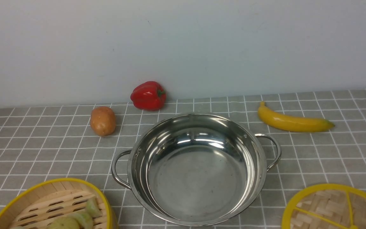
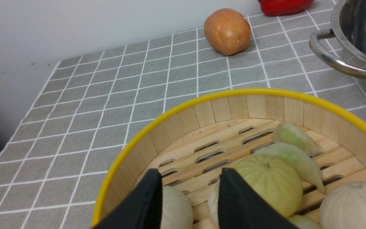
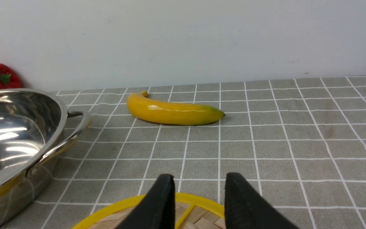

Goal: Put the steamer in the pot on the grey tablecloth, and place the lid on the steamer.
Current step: 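Grasp the rim of the steamer basket holding the buns with the left gripper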

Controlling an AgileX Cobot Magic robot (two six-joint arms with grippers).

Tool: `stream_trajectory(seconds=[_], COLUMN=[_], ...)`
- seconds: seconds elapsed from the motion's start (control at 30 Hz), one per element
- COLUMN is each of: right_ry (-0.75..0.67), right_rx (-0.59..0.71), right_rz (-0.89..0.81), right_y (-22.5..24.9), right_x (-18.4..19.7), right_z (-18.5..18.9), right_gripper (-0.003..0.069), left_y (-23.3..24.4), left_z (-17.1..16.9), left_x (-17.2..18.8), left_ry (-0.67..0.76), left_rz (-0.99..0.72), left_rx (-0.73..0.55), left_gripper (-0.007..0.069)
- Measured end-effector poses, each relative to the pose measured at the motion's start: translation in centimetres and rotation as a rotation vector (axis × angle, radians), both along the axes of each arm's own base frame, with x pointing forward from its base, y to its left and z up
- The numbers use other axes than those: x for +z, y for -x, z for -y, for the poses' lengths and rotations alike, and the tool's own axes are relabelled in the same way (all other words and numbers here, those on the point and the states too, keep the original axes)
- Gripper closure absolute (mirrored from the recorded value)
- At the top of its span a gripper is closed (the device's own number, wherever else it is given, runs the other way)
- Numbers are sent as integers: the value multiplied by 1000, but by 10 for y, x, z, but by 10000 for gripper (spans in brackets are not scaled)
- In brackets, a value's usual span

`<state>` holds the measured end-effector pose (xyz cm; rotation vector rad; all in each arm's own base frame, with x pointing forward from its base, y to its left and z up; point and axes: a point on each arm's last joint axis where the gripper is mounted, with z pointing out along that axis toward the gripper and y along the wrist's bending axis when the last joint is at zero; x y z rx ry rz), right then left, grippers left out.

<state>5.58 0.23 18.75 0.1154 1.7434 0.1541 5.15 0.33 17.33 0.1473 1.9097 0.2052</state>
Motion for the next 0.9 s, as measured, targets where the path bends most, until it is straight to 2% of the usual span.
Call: stream_trajectory(seconds=[0.73, 0.9], right_ry=[0, 0], right_rx=[0, 0], right_rz=[0, 0], right_y=[0, 0], right_x=[0, 0], right_z=[0, 0], right_gripper=[416, 416], left_y=[0, -2], left_z=[-1, -1], left_x=[0, 8], left_ry=[-27, -6], left_rz=[-1, 89], left_rx=[2, 8], left_gripper=[382, 382])
